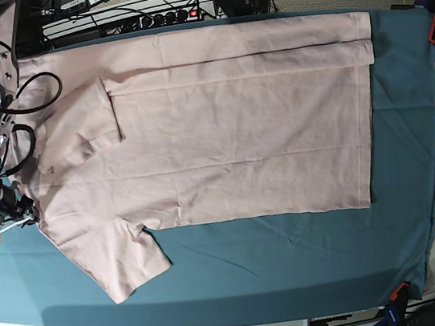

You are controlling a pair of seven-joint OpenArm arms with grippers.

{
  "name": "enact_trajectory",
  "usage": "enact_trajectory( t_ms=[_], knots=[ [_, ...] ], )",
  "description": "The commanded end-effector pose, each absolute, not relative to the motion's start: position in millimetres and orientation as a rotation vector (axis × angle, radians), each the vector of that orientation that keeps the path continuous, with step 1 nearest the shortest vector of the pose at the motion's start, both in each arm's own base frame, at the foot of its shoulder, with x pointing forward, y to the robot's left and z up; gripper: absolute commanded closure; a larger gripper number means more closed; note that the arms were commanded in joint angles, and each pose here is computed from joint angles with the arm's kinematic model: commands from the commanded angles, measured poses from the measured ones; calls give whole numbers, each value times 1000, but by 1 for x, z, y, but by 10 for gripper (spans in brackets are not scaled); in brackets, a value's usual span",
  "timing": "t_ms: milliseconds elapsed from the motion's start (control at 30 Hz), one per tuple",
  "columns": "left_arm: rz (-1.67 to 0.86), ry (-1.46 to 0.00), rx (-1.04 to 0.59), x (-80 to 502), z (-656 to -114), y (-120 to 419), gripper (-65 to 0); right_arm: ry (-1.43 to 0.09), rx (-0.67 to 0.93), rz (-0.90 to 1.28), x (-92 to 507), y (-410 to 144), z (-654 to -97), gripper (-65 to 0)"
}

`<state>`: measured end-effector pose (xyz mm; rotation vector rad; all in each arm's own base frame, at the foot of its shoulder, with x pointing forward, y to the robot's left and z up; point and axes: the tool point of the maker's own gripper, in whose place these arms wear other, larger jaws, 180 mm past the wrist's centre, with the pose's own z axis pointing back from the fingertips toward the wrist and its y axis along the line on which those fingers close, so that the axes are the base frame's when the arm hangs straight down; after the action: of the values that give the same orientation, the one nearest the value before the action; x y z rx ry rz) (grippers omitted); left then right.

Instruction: Fold the T-shirt properly

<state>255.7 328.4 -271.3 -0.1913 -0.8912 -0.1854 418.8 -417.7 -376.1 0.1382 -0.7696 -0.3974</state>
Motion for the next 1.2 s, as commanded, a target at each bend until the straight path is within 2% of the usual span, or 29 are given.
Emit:
enact_trajectory(
  t_ms=[0, 133, 533, 600, 667, 700, 967, 1167],
  knots=[
    [-212, -933, -178, 263, -256, 331, -273, -855, 130, -387, 433, -428, -350, -160],
    [-212, -934, -178, 263, -255, 331, -273, -865, 134, -372, 438, -421, -352, -218],
    [-212, -934, -176, 263, -255, 331, -273, -866, 146, -343, 450, -395, -363, -216],
    [-212, -934, -174, 263, -256, 331, -273, -869, 144, -345, 450, -395, -363, -166],
    [-212, -936, -175, 263, -255, 331, -273, -868, 144, -344, 450, -395, -363, -41],
    [-211, -938, -176, 263, -255, 331, -273, -868, 144, -344, 450, -395, -363, 0],
    [-117, -921, -180, 279, -270, 338, -272, -895, 153, -355, 453, -395, -359, 0],
    [-62, -859, -286, 332, -306, 326, -272, -922, 203, -353, 457, -389, -354, 0]
  ],
)
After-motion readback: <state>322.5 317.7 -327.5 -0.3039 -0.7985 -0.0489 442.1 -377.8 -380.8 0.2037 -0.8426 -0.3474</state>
